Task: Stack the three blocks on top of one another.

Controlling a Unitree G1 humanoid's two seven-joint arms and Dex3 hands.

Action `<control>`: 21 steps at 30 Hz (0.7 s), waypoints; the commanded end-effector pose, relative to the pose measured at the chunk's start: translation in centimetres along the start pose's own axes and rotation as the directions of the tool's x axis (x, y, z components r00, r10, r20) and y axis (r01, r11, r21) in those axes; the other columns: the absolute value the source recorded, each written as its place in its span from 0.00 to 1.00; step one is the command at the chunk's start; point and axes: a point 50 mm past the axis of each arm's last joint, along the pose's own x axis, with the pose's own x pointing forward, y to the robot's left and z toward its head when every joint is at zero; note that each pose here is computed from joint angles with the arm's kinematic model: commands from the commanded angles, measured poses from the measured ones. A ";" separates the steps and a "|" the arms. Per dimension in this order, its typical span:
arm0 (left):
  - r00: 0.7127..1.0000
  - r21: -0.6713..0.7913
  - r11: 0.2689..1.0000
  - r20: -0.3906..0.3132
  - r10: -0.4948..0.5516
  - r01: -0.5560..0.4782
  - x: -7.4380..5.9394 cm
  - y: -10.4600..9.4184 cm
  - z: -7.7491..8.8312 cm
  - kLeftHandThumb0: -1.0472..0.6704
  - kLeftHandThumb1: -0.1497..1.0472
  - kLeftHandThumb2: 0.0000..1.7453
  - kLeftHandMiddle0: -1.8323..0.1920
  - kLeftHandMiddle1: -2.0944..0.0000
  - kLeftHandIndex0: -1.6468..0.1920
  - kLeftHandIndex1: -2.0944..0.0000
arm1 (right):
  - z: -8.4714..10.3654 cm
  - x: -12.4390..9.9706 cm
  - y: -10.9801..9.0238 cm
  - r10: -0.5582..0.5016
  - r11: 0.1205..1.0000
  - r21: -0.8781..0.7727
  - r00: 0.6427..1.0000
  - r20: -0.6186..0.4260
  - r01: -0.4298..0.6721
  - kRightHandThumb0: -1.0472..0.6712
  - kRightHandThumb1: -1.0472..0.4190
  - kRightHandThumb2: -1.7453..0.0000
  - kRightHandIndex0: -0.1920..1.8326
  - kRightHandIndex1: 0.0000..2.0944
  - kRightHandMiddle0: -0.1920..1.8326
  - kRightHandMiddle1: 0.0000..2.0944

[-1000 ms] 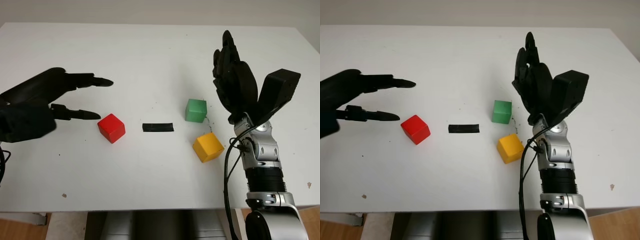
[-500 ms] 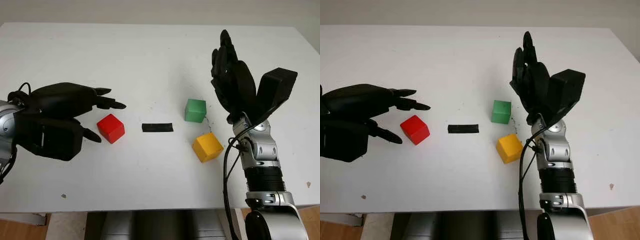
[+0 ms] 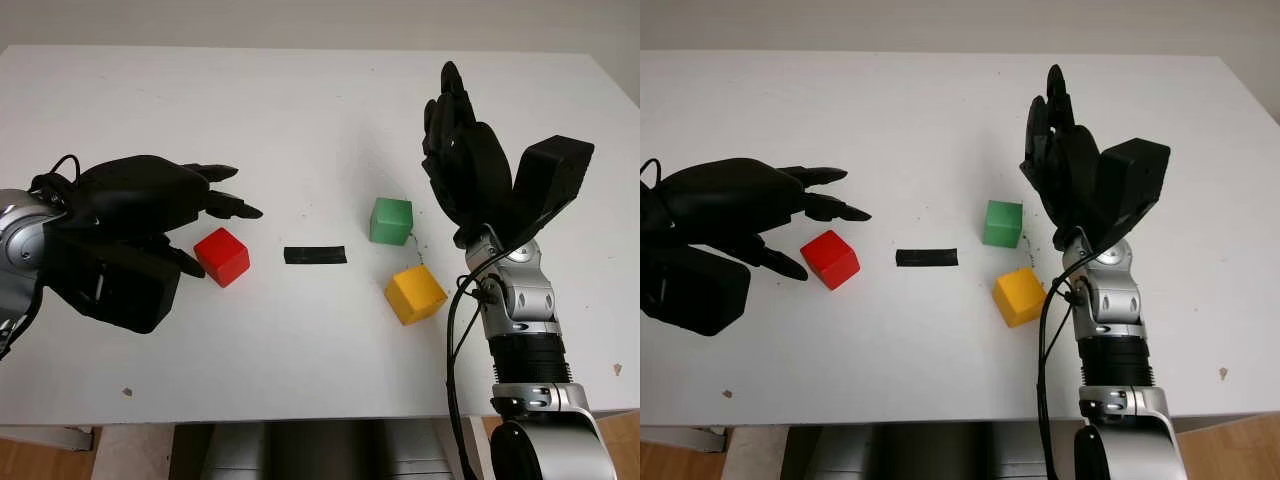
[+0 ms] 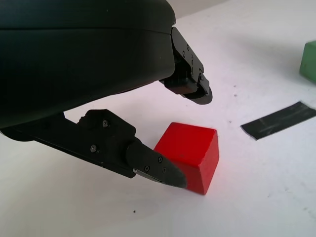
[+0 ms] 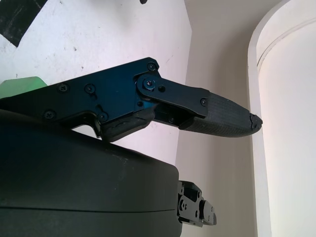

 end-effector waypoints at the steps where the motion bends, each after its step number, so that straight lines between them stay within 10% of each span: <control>1: 1.000 0.038 0.999 0.004 0.012 -0.012 0.2 0.4 0.3 0.45 0.85 0.03 0.89 0.97 0.65 0.93 | 0.6 -0.1 -0.2 -0.003 1.000 -0.009 1.000 0.021 0.003 0.14 0.00 0.58 0.00 0.00 0.00 0.00; 21: 0.999 0.099 0.995 -0.031 0.017 -0.014 0.7 -1.1 0.4 0.38 0.86 0.04 0.91 0.98 0.65 0.89 | 0.7 -0.1 -0.2 0.001 1.000 -0.005 1.000 0.022 -0.001 0.14 0.00 0.57 0.00 0.00 0.00 0.00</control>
